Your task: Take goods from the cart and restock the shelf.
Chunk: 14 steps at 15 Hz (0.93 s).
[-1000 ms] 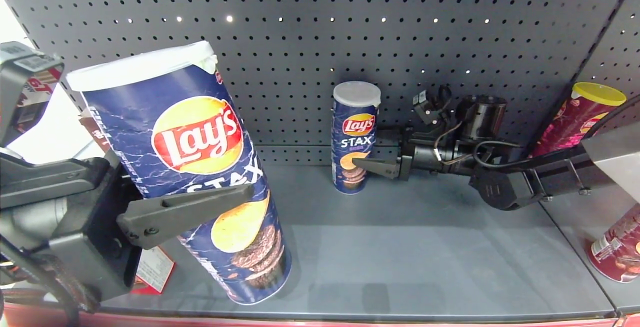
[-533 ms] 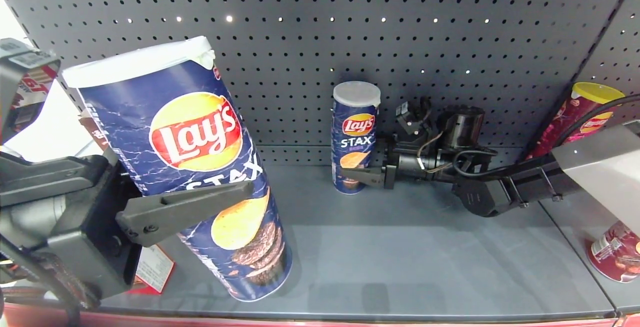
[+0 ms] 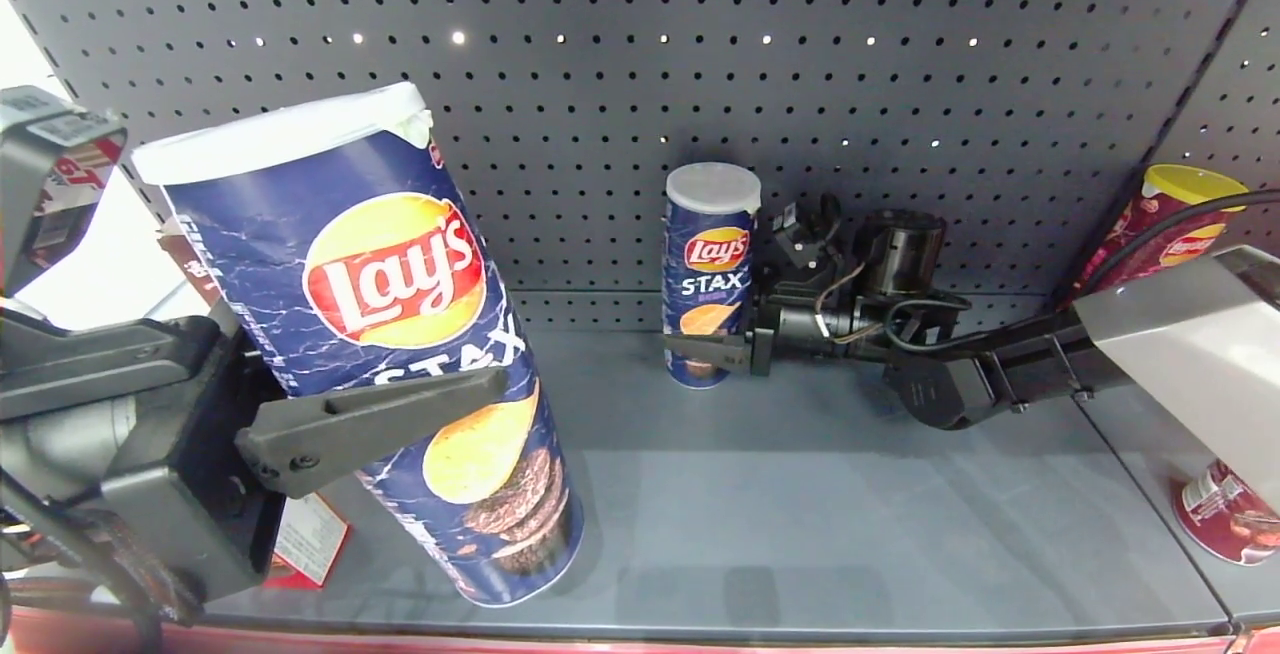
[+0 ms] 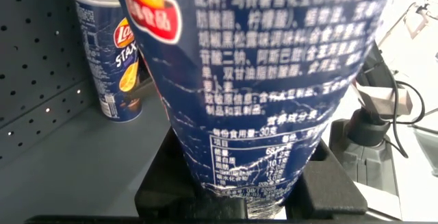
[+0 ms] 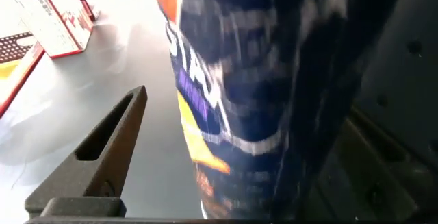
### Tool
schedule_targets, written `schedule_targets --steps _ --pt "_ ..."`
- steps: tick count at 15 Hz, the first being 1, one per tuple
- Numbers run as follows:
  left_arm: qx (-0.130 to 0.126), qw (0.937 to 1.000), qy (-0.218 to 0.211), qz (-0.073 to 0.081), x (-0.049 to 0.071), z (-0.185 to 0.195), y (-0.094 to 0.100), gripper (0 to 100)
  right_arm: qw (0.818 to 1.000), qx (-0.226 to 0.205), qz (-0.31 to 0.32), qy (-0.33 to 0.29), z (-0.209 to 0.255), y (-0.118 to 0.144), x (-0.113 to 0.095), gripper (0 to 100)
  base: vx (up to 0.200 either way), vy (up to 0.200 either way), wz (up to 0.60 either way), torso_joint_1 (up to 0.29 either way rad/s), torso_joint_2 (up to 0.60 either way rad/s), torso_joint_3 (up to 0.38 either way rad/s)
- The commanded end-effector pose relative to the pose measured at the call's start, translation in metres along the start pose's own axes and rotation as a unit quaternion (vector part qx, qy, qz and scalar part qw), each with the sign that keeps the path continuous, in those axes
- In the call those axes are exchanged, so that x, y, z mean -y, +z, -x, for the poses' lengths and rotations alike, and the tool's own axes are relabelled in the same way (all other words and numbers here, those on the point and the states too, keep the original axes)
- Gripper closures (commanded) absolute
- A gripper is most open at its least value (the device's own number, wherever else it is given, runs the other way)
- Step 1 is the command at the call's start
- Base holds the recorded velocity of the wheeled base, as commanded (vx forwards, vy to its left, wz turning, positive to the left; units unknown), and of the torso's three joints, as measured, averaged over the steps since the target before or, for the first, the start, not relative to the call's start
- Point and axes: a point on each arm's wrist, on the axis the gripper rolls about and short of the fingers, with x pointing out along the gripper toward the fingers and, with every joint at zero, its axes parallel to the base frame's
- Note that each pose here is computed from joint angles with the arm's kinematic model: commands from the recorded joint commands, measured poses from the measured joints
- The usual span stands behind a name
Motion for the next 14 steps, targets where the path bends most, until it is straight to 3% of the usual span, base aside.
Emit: schedule_targets --steps 1,2,8,10,14 --pt "0.000 1.0000 0.000 0.000 0.000 0.000 0.000 100 1.000 0.003 0.004 0.002 -0.003 -0.002 0.001 0 0.000 0.000 0.00 0.000 0.00 0.000" --pt "0.001 1.0000 0.000 -0.001 0.000 0.000 0.000 100 1.000 0.004 0.004 0.003 -0.006 -0.004 0.001 100 0.000 0.000 0.00 0.000 0.00 0.000" --pt "0.002 1.0000 0.001 -0.002 0.001 0.001 0.001 100 1.000 0.005 0.004 -0.006 -0.014 0.000 -0.009 100 0.000 0.000 0.00 0.000 0.00 0.000" --pt "0.004 1.0000 0.001 -0.003 0.001 0.001 0.002 100 1.000 0.013 0.014 -0.012 -0.011 0.015 -0.014 100 0.000 0.000 0.00 0.000 0.00 0.000" --pt "0.006 1.0000 0.001 -0.005 0.001 0.001 0.003 100 0.999 0.020 0.022 -0.023 0.016 0.036 -0.042 100 0.000 0.000 0.00 0.000 0.00 0.000"
